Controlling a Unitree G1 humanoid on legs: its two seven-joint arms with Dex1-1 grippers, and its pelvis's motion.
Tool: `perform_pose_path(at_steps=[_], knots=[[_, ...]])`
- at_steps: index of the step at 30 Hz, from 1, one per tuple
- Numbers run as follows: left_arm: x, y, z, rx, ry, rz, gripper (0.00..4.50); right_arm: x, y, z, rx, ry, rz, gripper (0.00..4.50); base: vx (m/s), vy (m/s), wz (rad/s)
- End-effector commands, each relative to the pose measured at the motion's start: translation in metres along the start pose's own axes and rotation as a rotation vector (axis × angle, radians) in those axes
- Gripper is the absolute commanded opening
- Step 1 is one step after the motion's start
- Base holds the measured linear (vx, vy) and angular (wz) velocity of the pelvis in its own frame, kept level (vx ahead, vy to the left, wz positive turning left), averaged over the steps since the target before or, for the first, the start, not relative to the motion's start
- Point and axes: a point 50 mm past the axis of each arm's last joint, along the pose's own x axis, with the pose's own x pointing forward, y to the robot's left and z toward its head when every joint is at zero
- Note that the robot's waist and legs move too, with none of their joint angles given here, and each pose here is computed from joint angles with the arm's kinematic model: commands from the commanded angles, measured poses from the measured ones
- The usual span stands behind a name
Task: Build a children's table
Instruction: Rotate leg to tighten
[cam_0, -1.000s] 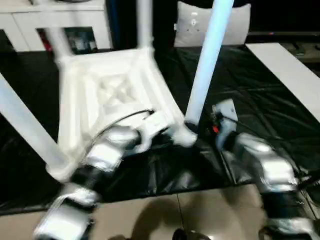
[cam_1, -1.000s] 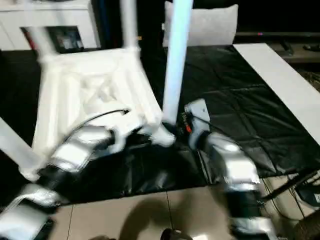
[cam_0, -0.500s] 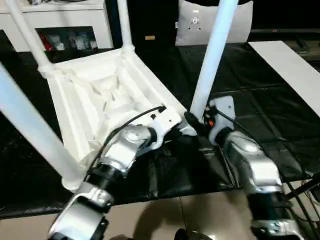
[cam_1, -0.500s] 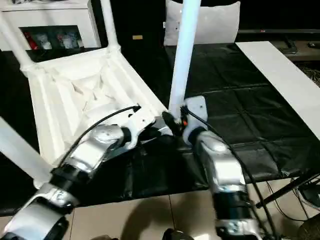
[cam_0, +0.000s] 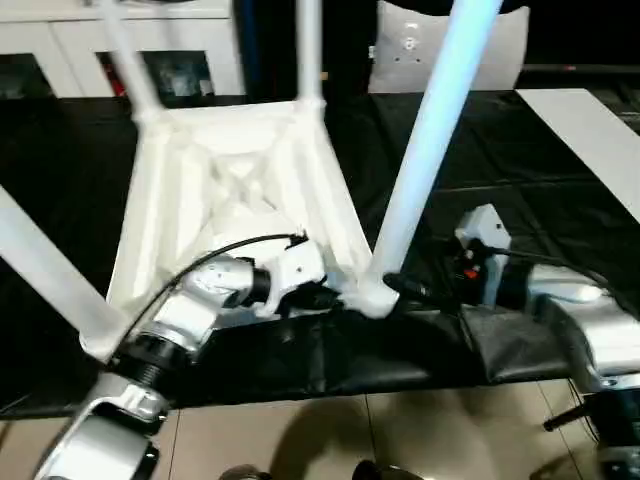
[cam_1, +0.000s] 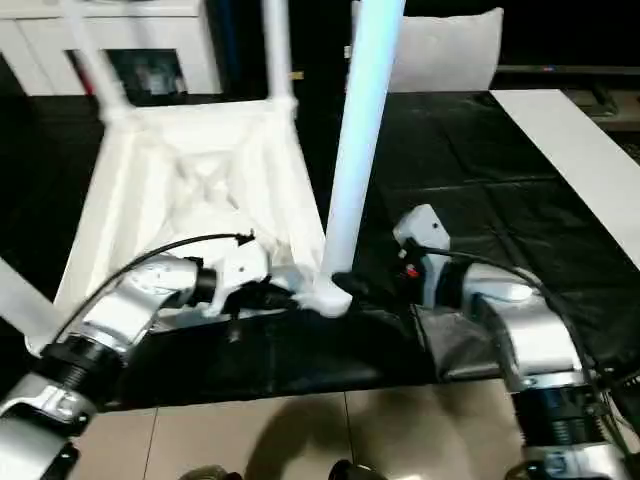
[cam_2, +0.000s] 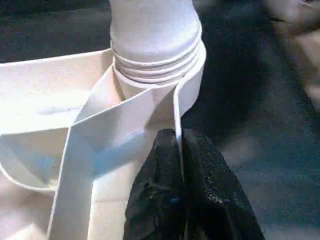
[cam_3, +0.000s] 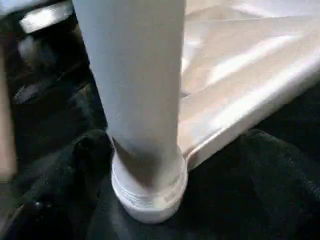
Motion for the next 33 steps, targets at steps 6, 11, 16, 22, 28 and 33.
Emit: perform_pose_path(at_steps=[6,11,16,22,28,33], knots=[[0.001,-0.006,0.014,0.124,-0.014,-0.207,0.0,0.003,0.004,0.003,-0.002,-0.009,0.227,3.86,0.0,0.0,0.0],[0.004,-0.005,0.019,0.168,-0.014,-0.265,0.0,0.014,0.005,0.003,0.003,-0.025,0.314,3.54,0.0,0.0,0.0],[0.007,-0.006,0.022,0.177,-0.025,-0.283,0.0,0.023,0.01,0.004,0.027,-0.035,0.397,3.08,0.0,0.0,0.0],[0.006,-0.006,0.021,0.178,-0.023,-0.294,0.0,0.026,0.011,0.002,0.04,-0.025,0.441,2.54,0.0,0.0,0.0],[0.003,-0.002,0.015,0.116,-0.027,-0.216,0.0,0.027,0.014,0.004,0.095,-0.071,0.432,2.14,0.0,0.0,0.0],[0.009,0.006,0.018,-0.031,-0.08,-0.03,0.0,0.038,0.016,0.006,0.146,-0.125,0.256,2.09,0.0,0.0,0.0]])
